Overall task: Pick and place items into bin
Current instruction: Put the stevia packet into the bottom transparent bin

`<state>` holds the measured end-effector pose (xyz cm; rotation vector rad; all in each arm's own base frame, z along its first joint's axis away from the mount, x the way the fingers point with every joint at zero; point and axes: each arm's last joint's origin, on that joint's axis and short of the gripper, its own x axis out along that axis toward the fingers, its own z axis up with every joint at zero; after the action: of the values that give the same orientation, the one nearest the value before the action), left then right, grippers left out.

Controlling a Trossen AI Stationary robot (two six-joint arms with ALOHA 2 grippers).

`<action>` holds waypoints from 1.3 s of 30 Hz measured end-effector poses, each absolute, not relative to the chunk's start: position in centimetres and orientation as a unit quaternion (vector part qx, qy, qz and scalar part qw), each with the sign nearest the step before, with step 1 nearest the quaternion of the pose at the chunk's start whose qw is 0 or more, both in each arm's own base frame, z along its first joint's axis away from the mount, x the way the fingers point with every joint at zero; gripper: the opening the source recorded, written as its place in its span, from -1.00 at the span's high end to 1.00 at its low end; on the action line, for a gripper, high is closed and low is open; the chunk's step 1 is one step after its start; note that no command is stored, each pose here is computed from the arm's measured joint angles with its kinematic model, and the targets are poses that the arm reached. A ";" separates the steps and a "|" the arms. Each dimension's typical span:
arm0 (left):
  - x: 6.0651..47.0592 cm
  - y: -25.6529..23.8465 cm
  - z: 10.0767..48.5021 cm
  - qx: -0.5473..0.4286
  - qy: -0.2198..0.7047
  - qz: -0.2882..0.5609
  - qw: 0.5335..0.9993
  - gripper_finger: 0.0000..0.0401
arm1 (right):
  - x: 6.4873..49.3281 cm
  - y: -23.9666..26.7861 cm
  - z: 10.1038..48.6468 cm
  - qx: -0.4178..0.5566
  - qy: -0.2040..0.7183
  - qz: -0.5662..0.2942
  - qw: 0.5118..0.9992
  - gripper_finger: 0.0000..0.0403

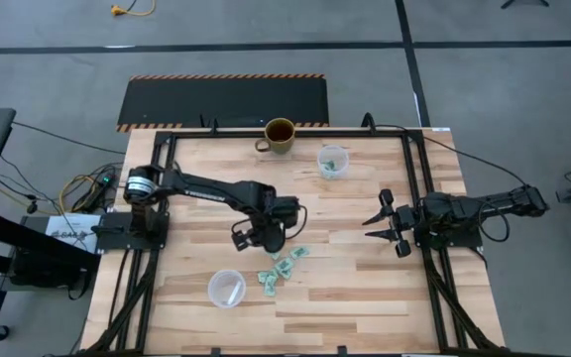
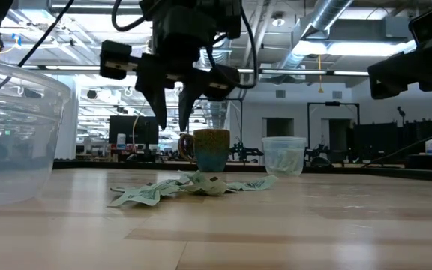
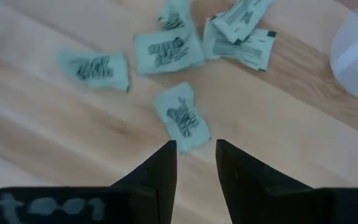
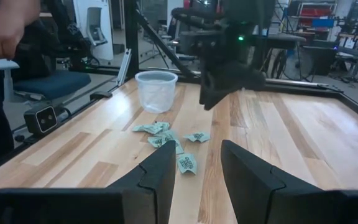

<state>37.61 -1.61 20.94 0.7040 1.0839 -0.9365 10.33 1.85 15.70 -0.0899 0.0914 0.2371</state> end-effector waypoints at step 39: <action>39.3 -3.8 15.7 0.387 0.501 -0.443 0.635 0.50 | 10.3 1.9 15.7 -0.045 0.046 0.118 0.991 0.39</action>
<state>39.33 -3.77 15.72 0.8844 1.1444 -1.0120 10.33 1.85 15.69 -0.0900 0.0924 0.2374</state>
